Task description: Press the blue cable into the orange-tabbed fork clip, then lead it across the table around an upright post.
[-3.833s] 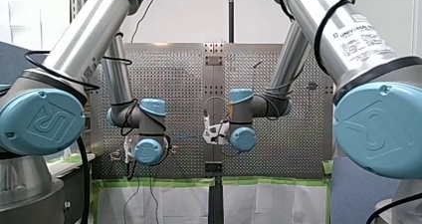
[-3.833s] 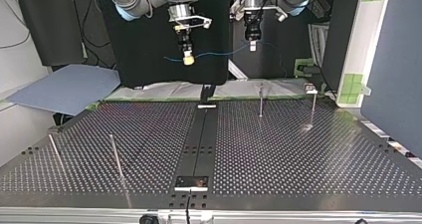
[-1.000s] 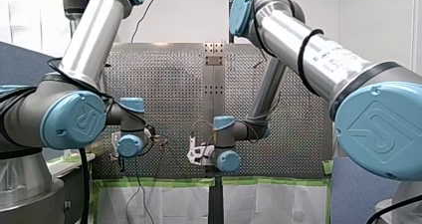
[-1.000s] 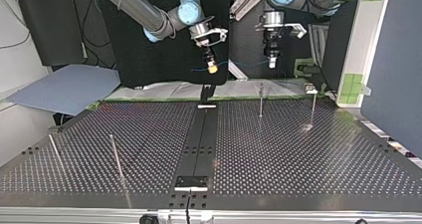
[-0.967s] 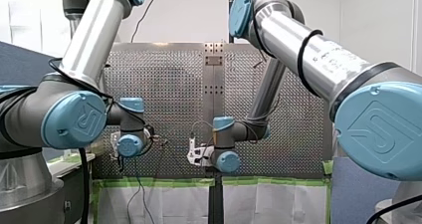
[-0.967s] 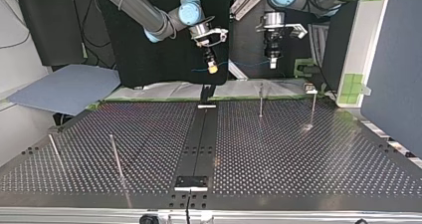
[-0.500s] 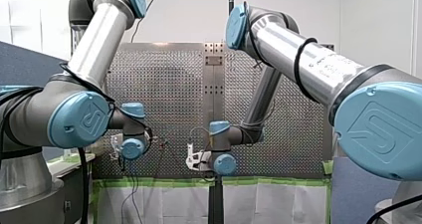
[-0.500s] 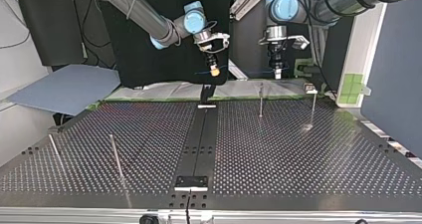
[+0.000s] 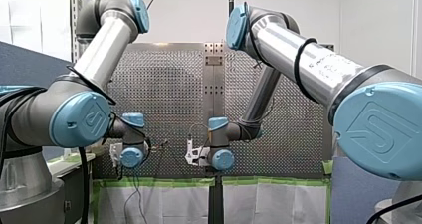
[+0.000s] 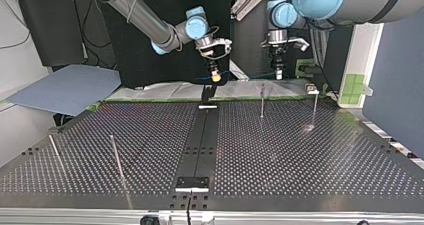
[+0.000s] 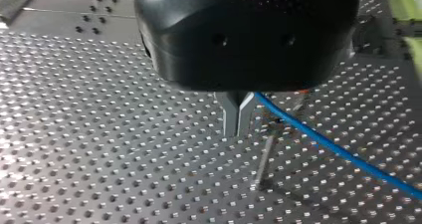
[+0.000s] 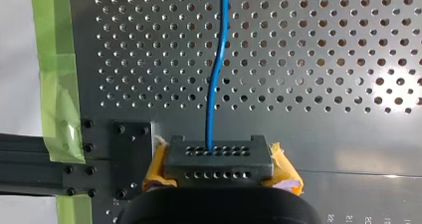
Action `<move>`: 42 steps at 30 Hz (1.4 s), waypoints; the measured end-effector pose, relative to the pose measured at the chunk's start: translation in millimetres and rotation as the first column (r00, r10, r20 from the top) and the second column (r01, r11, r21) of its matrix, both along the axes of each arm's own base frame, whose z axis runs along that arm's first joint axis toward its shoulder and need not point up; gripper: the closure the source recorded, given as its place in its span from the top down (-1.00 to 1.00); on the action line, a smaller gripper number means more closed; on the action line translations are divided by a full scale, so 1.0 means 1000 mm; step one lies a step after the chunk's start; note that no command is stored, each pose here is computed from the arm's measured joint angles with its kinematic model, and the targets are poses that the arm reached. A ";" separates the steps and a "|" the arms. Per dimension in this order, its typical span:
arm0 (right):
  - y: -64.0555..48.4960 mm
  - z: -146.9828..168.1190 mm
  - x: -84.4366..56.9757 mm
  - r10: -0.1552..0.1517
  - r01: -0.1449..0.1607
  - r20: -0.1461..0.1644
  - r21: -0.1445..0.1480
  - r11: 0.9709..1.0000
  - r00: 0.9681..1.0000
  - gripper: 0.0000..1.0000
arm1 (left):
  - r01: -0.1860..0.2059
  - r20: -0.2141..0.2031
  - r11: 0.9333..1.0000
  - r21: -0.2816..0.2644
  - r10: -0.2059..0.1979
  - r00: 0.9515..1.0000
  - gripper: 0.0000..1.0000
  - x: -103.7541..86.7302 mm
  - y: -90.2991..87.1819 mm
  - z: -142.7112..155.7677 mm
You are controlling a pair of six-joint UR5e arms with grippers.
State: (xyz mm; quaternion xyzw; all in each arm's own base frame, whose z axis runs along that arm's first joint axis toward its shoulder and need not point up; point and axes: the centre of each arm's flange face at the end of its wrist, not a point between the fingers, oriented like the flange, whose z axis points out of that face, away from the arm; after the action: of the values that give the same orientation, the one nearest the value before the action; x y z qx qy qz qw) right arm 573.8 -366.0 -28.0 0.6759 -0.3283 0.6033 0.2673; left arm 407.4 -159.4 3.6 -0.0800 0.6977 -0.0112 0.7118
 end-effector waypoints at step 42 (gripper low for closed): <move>-0.039 0.010 -0.010 -0.044 0.044 0.008 -0.015 0.999 0.999 -1.00 | 0.035 -0.043 0.997 -0.074 -0.038 0.998 -1.00 0.050 0.008 -0.050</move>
State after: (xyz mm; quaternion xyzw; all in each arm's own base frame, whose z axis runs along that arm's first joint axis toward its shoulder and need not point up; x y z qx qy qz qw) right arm 564.1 -404.9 -17.9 0.6640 -0.3394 0.6025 0.2845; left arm 457.8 -151.0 -46.4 -0.0934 0.7139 -0.0478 0.6923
